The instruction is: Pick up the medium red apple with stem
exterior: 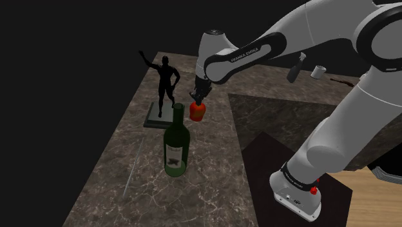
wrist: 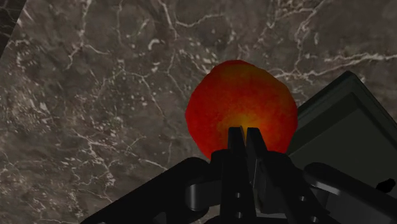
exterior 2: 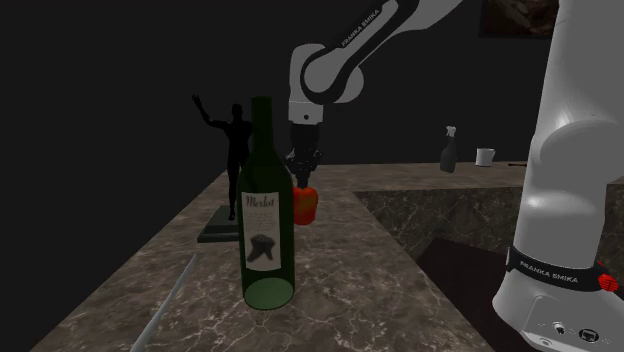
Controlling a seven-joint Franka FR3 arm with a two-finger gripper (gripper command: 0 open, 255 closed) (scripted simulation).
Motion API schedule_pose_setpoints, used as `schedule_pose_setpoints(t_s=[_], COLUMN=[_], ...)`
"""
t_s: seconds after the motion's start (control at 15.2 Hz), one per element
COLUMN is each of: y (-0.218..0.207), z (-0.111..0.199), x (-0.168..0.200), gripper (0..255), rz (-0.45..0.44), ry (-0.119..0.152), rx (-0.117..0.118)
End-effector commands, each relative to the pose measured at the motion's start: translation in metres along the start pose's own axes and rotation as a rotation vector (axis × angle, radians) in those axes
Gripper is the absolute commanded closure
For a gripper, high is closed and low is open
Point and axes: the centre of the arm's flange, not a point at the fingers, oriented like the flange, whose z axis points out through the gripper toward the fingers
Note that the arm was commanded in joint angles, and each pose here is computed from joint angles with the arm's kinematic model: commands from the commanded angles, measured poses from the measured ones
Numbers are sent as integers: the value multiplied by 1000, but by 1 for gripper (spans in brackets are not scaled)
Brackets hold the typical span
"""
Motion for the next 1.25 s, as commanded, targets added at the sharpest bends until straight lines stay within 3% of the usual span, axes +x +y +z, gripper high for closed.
schedule_pose_setpoints(t_s=[0.0,1.19], y=[0,1], z=[0,-80], x=[0,8], gripper=[255,255], rz=[0,0], ry=[0,0], rx=[0,0])
